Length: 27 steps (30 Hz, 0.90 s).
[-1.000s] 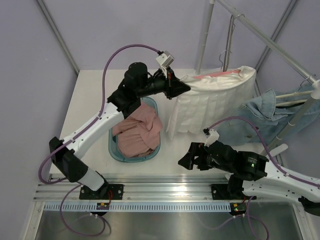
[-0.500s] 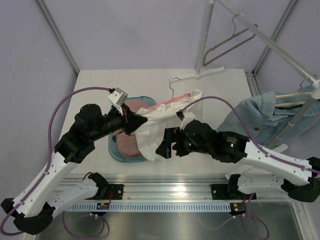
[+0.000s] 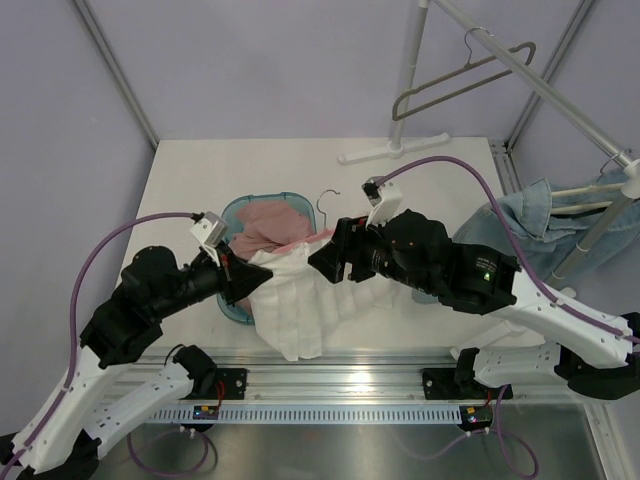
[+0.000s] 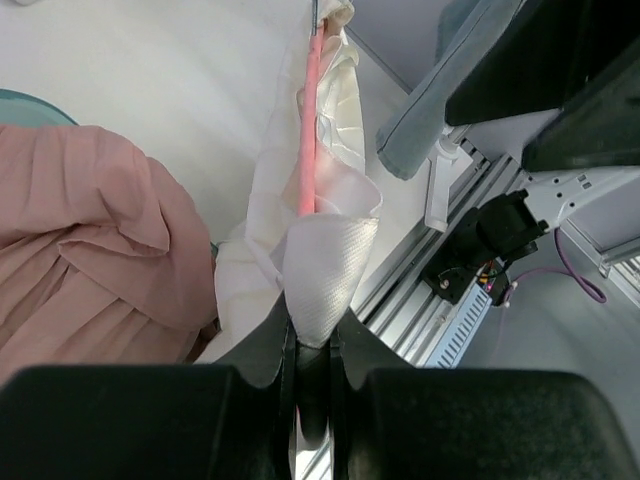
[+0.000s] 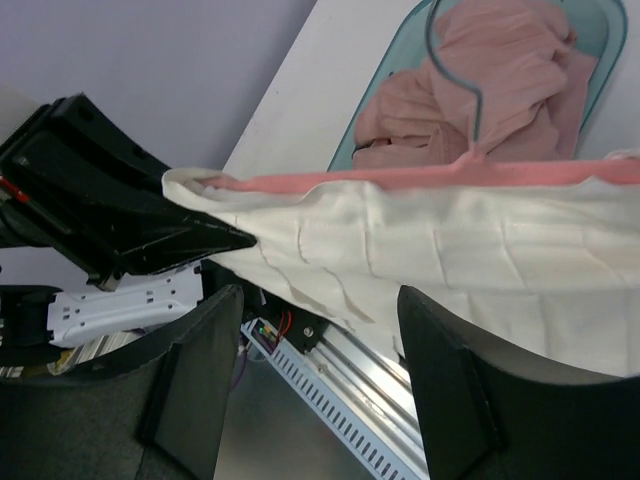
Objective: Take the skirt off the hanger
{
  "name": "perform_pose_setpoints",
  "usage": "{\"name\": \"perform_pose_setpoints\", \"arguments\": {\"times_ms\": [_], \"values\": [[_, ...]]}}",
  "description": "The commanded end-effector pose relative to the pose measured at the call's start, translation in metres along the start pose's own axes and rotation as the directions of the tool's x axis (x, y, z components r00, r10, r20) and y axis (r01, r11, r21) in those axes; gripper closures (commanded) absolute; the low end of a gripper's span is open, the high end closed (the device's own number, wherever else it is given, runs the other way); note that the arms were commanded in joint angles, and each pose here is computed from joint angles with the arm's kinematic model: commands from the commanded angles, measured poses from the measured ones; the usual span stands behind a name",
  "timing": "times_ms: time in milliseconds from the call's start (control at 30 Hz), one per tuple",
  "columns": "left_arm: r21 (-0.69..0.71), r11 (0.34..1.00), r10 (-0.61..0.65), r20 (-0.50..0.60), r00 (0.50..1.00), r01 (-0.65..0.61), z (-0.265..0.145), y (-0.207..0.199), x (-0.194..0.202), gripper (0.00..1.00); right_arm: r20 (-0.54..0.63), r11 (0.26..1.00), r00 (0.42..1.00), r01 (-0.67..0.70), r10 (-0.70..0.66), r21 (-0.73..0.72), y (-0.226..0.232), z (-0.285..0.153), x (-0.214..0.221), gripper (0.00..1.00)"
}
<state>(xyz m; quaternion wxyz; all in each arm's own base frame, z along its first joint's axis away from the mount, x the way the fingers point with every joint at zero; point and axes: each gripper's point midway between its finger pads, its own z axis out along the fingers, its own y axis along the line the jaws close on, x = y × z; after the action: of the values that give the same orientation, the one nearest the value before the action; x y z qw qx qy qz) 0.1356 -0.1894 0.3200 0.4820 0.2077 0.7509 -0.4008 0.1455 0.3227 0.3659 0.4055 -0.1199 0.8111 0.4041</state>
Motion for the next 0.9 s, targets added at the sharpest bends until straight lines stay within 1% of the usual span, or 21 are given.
{"name": "perform_pose_setpoints", "arguments": {"times_ms": [0, 67, 167, 333, 533, 800, 867], "values": [[0.059, 0.998, 0.016, 0.060, 0.998, -0.019, -0.012, -0.016, -0.016, 1.00, 0.115, 0.999, 0.993, 0.021, -0.026, 0.040, -0.001, -0.002, -0.029, 0.30], [0.075, 0.997, 0.022, 0.065, 0.998, -0.027, -0.019, -0.021, -0.017, 1.00, 0.131, 0.998, 0.991, 0.012, -0.019, 0.054, -0.003, 0.002, -0.030, 0.35], [0.122, 0.992, 0.014, 0.054, 0.998, -0.020, -0.026, -0.031, -0.015, 1.00, 0.135, 0.998, 0.991, 0.008, -0.018, 0.068, -0.005, 0.011, -0.028, 0.41], [0.172, 0.985, -0.022, 0.051, 0.998, 0.013, -0.028, -0.038, -0.005, 1.00, 0.135, 0.993, 0.990, 0.026, -0.042, 0.119, -0.011, 0.021, -0.028, 0.44], [0.195, 0.981, -0.023, 0.056, 0.998, 0.011, -0.040, -0.044, -0.002, 1.00, 0.144, 0.983, 0.988, 0.037, -0.063, 0.178, -0.022, 0.029, -0.026, 0.47], [0.214, 0.977, -0.024, 0.066, 0.998, 0.009, -0.048, -0.050, -0.006, 1.00, 0.142, 0.981, 0.988, 0.029, -0.057, 0.193, -0.029, 0.030, -0.022, 0.51], [0.226, 0.974, -0.032, 0.071, 0.997, 0.015, -0.048, -0.052, -0.008, 1.00, 0.139, 0.981, 0.989, 0.027, -0.054, 0.190, -0.030, 0.029, -0.019, 0.53]]}}
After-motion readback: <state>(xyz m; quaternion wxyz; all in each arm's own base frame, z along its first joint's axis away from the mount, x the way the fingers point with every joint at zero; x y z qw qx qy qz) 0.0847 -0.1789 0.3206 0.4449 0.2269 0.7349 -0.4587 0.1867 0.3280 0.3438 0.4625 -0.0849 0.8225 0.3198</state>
